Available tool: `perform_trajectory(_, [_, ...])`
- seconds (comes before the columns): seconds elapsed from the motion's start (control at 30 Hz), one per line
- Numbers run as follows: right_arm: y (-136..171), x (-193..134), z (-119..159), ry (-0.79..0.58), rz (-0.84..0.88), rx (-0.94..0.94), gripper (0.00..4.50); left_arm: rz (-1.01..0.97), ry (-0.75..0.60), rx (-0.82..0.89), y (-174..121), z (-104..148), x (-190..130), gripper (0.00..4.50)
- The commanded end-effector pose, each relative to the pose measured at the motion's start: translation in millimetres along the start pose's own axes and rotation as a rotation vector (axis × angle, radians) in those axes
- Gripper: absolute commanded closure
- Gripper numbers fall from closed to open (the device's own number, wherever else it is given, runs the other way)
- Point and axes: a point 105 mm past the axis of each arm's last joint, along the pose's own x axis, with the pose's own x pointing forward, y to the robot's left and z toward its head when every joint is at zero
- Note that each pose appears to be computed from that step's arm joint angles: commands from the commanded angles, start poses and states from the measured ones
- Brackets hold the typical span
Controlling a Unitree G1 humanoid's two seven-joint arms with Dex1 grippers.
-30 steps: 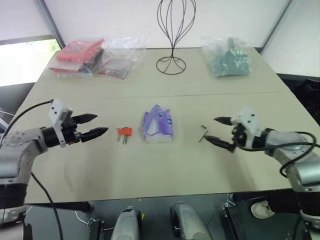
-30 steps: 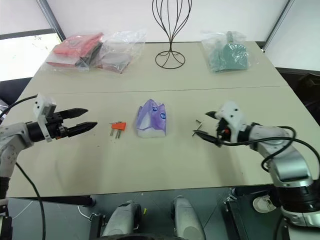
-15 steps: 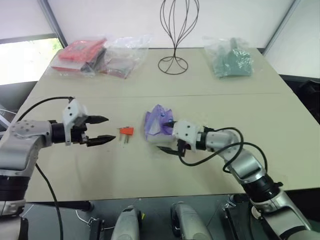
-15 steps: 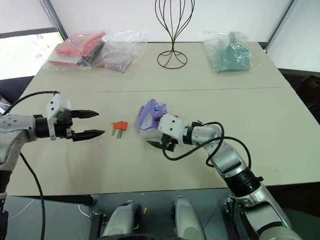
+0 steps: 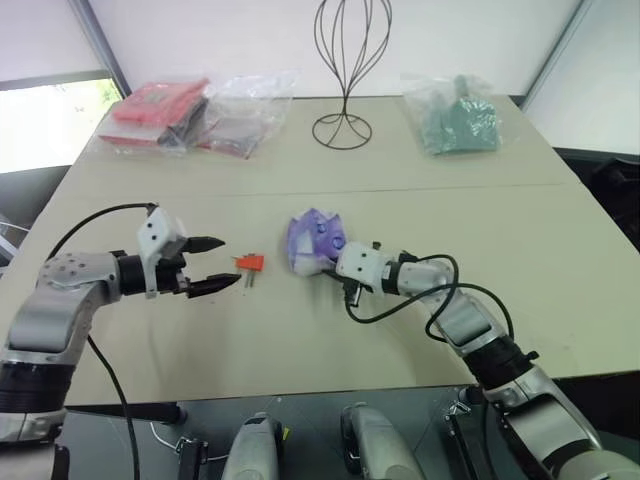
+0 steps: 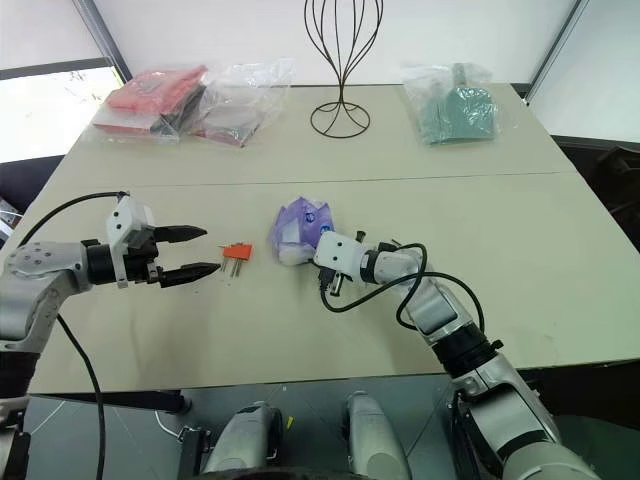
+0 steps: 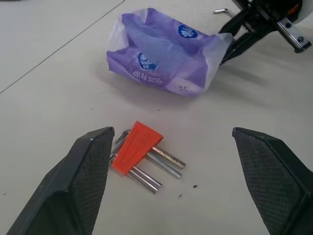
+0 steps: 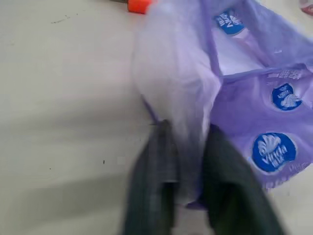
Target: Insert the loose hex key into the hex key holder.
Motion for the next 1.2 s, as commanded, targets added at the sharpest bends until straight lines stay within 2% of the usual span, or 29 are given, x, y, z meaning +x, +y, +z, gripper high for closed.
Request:
perform_trajectory(0.03, [-5, -2, 14, -0.047, -0.028, -0.027, 4.45, 0.019, -0.029, 0.042, 1, 9, -3, 0.44])
perform_trajectory(0.1, [-16, -8, 19, -0.065, -0.091, -0.016, 4.45, 0.020, -0.030, 0.041, 2, 8, -2, 0.44])
perform_trajectory(0.2, [-59, -29, 18, -0.016, -0.312, -0.056, 4.45, 0.023, -0.031, 0.041, 3, 7, -1, 0.44])
perform_trajectory(0.3, [-115, -75, -5, 0.158, -0.612, -0.101, 4.45, 0.023, -0.035, 0.037, 2, 6, 0, 0.44])
perform_trajectory(0.4, [-147, -121, -31, 0.330, -0.810, -0.067, 4.45, 0.018, -0.038, 0.032, 0, 5, 3, 0.44])
perform_trajectory(0.57, [-155, -159, -62, 0.442, -0.879, 0.087, 4.45, -0.003, -0.044, 0.026, -4, 5, 11, 0.44])
perform_trajectory(0.77, [-155, -195, -84, 0.570, -0.944, 0.114, 4.45, 0.001, -0.052, 0.022, -2, 7, 13, 0.44])
perform_trajectory(0.87, [-143, -188, -90, 0.574, -0.894, 0.146, 3.51, -0.006, -0.054, 0.020, -4, 6, 15, 0.44])
perform_trajectory(1.07, [-137, -191, -93, 0.625, -0.868, 0.133, 0.34, -0.008, -0.054, 0.021, -3, 8, 15, 0.44])
perform_trajectory(1.1, [-137, -191, -93, 0.631, -0.862, 0.132, 0.06, -0.008, -0.054, 0.022, -3, 8, 15, 0.44])
perform_trajectory(1.2, [-136, -194, -90, 0.639, -0.850, 0.131, 0.06, -0.009, -0.052, 0.023, -2, 8, 15, 0.44])
